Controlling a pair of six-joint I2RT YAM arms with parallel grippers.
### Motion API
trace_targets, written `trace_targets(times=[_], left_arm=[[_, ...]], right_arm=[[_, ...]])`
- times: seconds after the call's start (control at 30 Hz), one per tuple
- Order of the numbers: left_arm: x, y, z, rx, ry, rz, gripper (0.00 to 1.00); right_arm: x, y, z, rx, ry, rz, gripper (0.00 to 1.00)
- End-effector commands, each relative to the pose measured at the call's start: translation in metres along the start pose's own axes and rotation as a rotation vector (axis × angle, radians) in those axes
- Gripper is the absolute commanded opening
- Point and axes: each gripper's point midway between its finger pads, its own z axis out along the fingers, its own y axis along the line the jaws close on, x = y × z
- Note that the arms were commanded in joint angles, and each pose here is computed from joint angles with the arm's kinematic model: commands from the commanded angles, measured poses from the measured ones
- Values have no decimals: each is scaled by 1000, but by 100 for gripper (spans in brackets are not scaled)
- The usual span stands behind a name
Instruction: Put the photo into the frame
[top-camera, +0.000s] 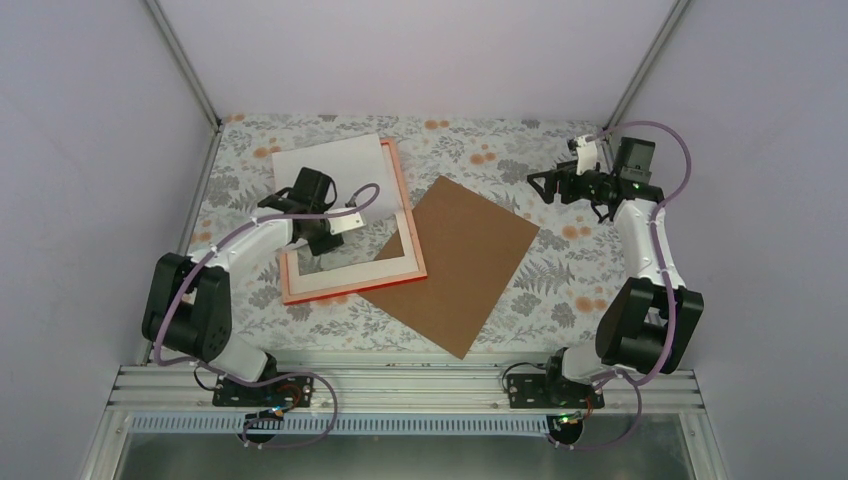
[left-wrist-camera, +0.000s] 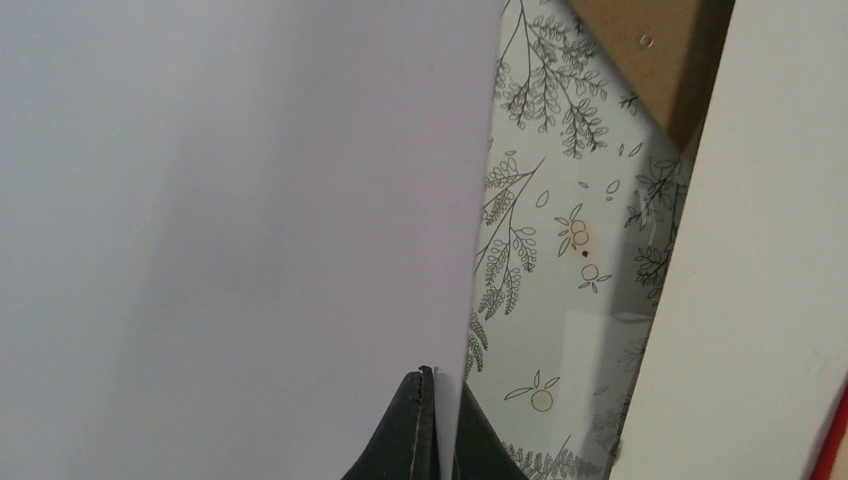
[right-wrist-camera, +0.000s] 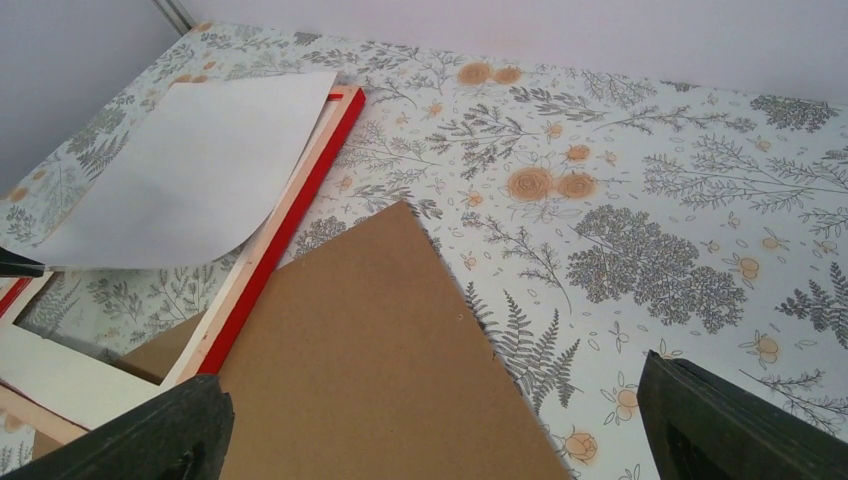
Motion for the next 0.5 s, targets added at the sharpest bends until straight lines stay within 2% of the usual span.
trace_targets(times=[0.0, 0.47], left_arm=[[-13, -6, -11, 14, -66, 3, 2], [-10, -28, -14, 112, -58, 6, 2]], right_arm=[[-1, 6, -1, -22, -12, -2, 100], [6, 8, 0, -31, -6, 15, 100]])
